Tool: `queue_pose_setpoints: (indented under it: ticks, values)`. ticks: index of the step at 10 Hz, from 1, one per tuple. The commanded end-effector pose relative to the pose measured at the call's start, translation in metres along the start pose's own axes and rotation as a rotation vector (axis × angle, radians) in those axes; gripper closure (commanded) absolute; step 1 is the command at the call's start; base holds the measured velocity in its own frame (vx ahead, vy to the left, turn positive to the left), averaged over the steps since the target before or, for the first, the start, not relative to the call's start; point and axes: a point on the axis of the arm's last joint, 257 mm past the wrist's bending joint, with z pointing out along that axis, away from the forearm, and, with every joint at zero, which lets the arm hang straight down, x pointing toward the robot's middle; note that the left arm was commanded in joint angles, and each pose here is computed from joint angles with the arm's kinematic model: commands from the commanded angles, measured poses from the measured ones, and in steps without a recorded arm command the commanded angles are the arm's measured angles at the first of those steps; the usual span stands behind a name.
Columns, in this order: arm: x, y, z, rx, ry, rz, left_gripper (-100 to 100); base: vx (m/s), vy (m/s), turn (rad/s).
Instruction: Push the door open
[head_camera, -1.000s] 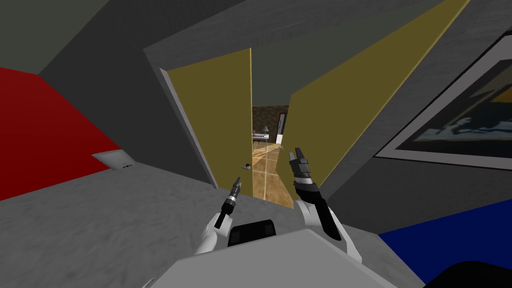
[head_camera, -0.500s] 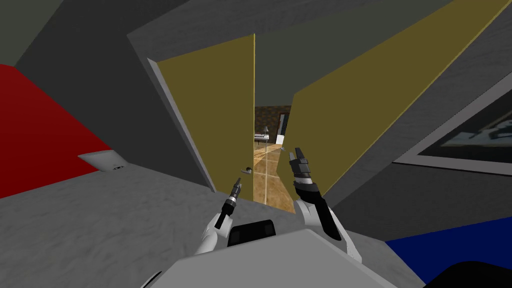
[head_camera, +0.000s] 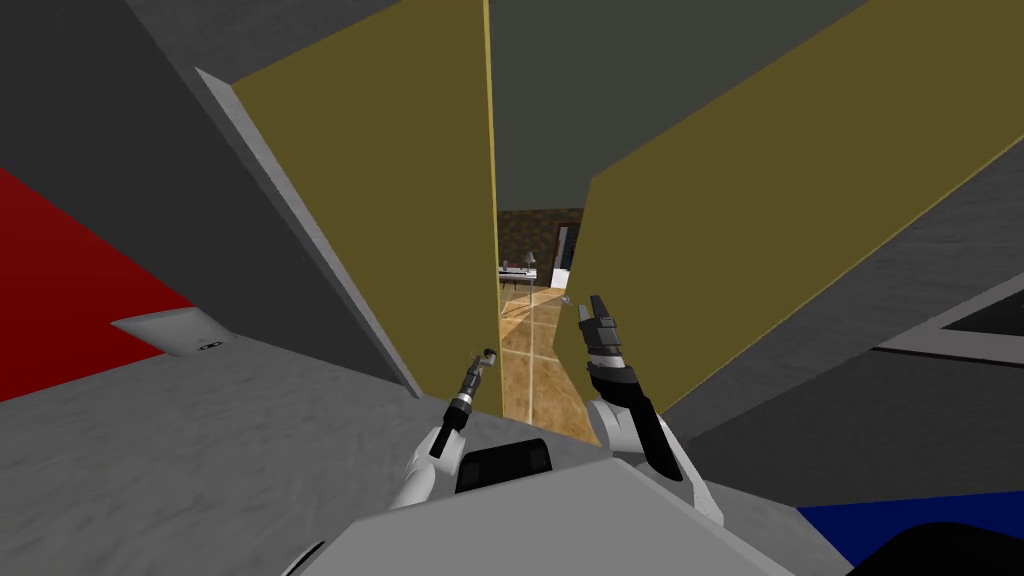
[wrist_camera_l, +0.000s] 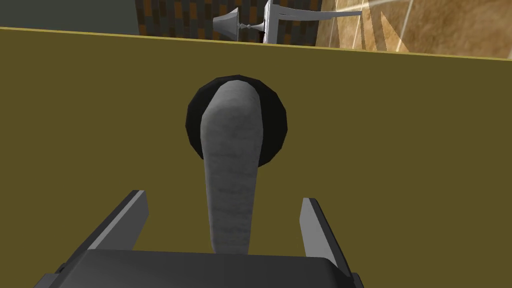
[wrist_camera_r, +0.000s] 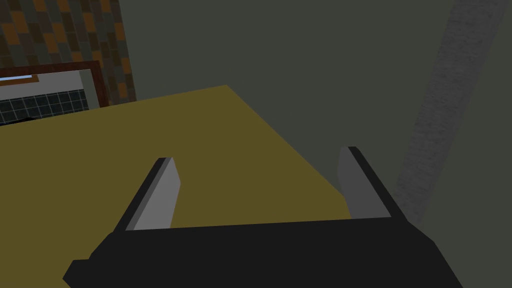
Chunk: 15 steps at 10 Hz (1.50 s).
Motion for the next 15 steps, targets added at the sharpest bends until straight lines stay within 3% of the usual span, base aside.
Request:
queue_pose_setpoints:
  ticks: [1,2,3,8,9,15]
  values:
    - [0.003,0.0,0.0008,0.001,-0.004,-0.007,-100,0.213,-0.041,-0.031]
    - [0.001,0.0,0.0007,0.0,-0.002,-0.004,-100,0.097,-0.014,-0.003]
    - [0.001,0.0,0.0007,0.0,-0.002,-0.004,100,-0.014,0.0,0.006]
    - [0.001,0.0,0.0007,0.0,-0.002,-0.004,100,-0.009,0.004,-0.006]
    - [-0.011,-0.002,0.002,0.004,-0.022,0.004,100,0.106,-0.045,0.024]
    - [-0.04,-0.002,-0.0024,0.001,-0.078,0.018,100,0.147,-0.092,0.037]
